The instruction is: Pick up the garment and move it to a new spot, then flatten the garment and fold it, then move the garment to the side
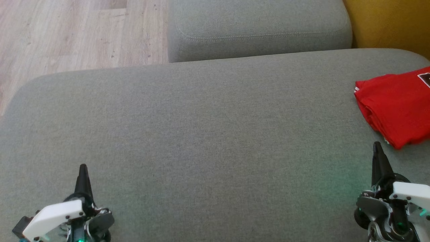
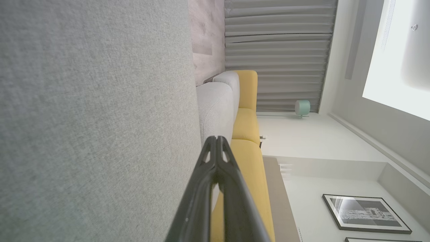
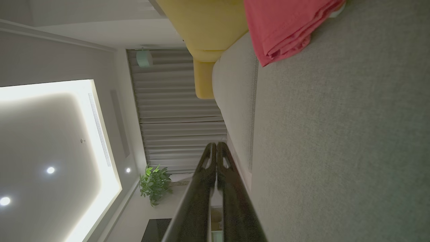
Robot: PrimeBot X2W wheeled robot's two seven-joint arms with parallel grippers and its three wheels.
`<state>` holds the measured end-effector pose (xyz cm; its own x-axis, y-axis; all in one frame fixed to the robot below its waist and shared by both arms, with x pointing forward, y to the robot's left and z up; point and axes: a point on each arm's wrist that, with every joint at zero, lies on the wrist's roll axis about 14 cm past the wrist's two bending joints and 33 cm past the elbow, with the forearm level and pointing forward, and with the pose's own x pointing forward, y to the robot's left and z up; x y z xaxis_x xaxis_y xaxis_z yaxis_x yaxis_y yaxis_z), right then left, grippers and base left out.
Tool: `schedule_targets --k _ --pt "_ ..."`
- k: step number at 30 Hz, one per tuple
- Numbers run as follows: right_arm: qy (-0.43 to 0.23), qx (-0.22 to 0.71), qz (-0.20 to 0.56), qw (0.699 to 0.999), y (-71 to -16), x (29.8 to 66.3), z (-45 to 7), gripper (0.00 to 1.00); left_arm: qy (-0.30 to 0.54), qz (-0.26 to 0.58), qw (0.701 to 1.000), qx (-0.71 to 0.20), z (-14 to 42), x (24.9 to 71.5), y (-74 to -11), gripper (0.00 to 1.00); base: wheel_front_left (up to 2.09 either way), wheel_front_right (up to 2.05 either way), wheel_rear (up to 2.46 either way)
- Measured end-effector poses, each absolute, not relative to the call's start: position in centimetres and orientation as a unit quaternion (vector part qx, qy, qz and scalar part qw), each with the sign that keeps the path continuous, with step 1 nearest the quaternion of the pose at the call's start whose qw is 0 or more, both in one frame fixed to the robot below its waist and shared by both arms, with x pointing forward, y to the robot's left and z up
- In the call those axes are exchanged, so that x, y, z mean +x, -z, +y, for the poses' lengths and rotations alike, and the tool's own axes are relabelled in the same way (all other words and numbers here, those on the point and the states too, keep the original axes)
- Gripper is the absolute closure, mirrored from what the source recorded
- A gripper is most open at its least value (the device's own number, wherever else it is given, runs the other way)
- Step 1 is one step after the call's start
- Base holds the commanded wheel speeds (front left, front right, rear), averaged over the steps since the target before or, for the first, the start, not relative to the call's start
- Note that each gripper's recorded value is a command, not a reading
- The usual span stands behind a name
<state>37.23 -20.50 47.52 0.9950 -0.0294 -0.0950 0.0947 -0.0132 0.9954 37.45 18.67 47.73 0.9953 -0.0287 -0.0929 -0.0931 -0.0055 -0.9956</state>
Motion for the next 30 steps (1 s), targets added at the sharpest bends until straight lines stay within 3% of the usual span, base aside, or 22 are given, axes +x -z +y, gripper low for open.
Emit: schedule_targets --k 30 --pt "0.045 0.711 0.021 0.701 -47.54 37.21 -20.72 1.0 -0.024 0.041 0.701 -0.712 18.84 37.43 -47.75 1.0 0.0 0.0 0.0"
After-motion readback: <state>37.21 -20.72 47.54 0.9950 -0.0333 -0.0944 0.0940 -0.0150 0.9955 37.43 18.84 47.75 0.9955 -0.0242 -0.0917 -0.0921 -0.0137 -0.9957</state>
